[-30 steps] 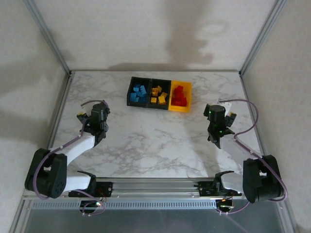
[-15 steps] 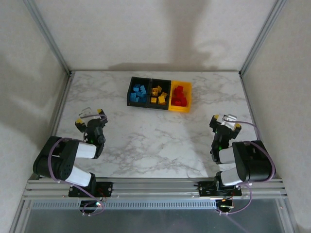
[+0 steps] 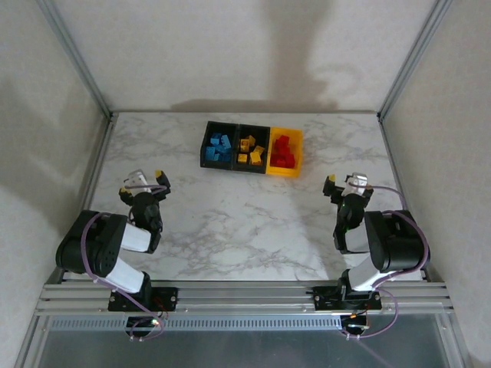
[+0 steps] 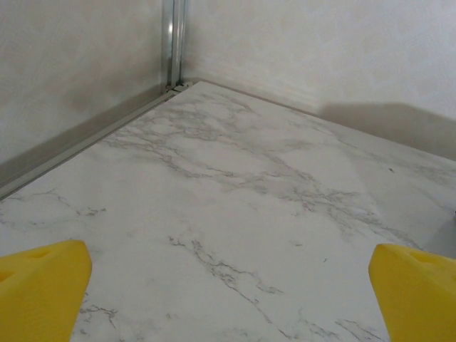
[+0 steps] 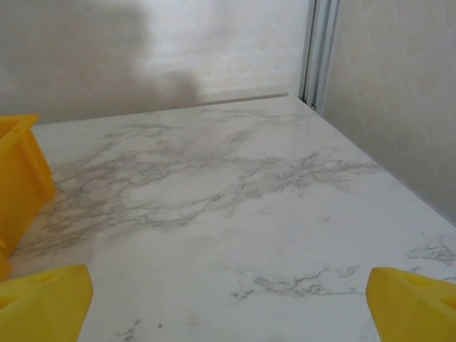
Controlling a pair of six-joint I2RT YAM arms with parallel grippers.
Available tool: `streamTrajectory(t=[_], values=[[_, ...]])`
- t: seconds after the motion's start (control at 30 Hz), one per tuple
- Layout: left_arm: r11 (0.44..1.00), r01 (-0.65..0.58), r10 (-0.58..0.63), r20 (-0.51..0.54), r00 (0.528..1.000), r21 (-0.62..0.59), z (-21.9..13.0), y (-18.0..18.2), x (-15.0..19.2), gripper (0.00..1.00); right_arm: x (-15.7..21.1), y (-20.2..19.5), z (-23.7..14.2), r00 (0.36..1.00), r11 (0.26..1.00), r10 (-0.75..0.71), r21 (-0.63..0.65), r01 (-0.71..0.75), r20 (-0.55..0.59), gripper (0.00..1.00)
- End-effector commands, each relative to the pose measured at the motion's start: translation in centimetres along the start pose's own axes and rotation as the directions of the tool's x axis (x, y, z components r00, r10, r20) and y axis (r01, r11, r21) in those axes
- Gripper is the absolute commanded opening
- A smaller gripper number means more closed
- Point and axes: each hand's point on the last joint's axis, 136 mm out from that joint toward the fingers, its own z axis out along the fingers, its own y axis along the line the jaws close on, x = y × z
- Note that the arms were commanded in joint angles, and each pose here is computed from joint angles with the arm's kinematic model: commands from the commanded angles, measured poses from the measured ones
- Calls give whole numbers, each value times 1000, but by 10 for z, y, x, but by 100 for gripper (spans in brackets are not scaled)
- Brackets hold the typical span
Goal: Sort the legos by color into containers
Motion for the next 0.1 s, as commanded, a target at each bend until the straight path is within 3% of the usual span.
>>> streamTrajectory(t=[0.0, 0.07], values=[[1000, 5, -5, 39, 999, 19, 0, -4, -10, 100, -10, 5, 5, 1000, 999, 18, -37, -18, 24, 99], [1000, 4, -5, 41, 999, 18, -1, -4, -10, 100, -11, 5, 4, 999, 999, 16, -36, -15, 31, 99]])
